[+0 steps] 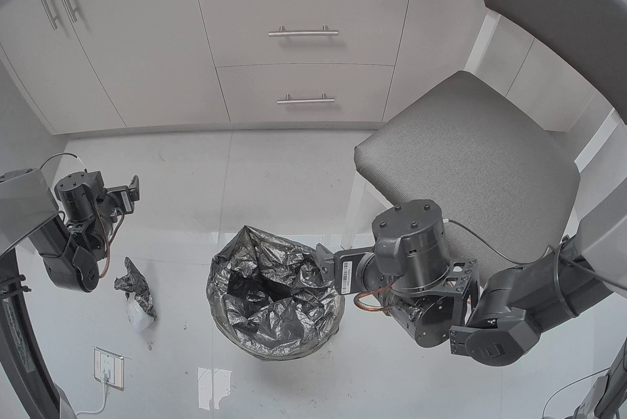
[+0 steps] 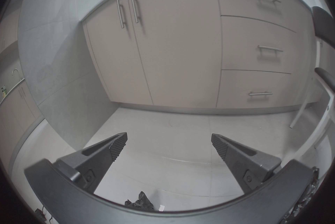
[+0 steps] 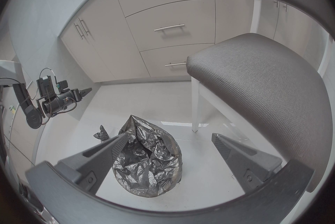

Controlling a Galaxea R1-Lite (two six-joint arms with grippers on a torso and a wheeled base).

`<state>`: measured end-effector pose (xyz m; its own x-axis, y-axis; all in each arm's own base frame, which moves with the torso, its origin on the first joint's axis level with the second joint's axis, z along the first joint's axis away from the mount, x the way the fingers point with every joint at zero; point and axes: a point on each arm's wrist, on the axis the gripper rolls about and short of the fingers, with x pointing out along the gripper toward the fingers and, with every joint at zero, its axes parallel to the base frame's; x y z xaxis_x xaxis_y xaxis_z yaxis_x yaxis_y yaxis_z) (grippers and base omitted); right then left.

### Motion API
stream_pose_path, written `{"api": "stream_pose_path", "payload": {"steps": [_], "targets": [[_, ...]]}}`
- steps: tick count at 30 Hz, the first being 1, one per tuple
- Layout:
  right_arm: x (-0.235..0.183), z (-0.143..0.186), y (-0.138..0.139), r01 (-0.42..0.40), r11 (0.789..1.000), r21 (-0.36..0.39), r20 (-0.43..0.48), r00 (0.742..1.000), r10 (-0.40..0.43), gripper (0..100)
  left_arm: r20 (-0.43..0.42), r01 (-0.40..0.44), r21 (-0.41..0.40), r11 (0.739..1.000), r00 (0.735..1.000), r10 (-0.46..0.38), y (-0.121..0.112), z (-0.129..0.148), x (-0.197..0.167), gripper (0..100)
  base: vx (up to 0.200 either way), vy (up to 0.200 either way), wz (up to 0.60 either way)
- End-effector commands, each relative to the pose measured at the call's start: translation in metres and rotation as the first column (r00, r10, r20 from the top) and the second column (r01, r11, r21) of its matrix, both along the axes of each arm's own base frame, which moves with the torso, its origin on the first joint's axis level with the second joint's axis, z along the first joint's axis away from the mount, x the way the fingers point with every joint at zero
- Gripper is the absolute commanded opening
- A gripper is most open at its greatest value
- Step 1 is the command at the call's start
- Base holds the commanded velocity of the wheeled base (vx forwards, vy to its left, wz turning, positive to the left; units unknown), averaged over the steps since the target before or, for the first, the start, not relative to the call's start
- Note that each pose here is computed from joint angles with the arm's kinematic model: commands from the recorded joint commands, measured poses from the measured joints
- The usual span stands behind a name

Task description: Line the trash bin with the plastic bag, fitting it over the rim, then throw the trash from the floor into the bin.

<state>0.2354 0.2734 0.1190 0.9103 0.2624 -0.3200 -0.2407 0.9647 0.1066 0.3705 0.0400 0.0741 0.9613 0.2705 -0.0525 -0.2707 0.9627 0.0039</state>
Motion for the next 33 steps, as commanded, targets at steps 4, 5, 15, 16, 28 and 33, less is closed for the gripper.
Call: {"api": "stream_pose_path", "payload": {"steps": [4,5,15,16,28,33], "targets": [[0.010,-0.003,-0.007,0.035,0.999,-0.005,-0.003,0.999,-0.035,100,-0.101,-0.058,-0.095,0.994,0.994,0.049,0.052,-0.013,0.053,100,0.000,0.000,0.00],[0.013,-0.003,-0.008,0.042,0.999,-0.006,-0.003,0.999,-0.042,100,-0.112,-0.068,-0.156,0.985,0.992,0.050,0.060,-0.002,0.074,100,0.000,0.000,0.00],[0.022,-0.013,-0.013,0.071,0.997,-0.028,-0.021,0.997,-0.072,100,-0.171,-0.175,-0.199,0.964,0.975,0.142,0.132,0.021,0.139,100,0.000,0.000,0.00],[0.022,-0.014,-0.013,0.071,0.997,-0.029,-0.022,0.997,-0.072,100,-0.220,-0.196,-0.205,0.959,0.964,0.150,0.140,0.009,0.141,100,0.000,0.000,0.00],[0.030,-0.033,-0.001,0.054,0.998,-0.045,-0.002,0.999,-0.055,100,-0.931,-0.427,-0.277,0.861,0.339,-0.132,0.130,-0.235,0.072,100,0.000,0.000,0.00],[0.029,-0.034,-0.002,0.049,0.998,-0.049,0.007,0.999,-0.049,100,-0.919,-0.424,-0.278,0.862,0.378,-0.111,0.135,-0.233,0.075,100,0.000,0.000,0.00]]}}
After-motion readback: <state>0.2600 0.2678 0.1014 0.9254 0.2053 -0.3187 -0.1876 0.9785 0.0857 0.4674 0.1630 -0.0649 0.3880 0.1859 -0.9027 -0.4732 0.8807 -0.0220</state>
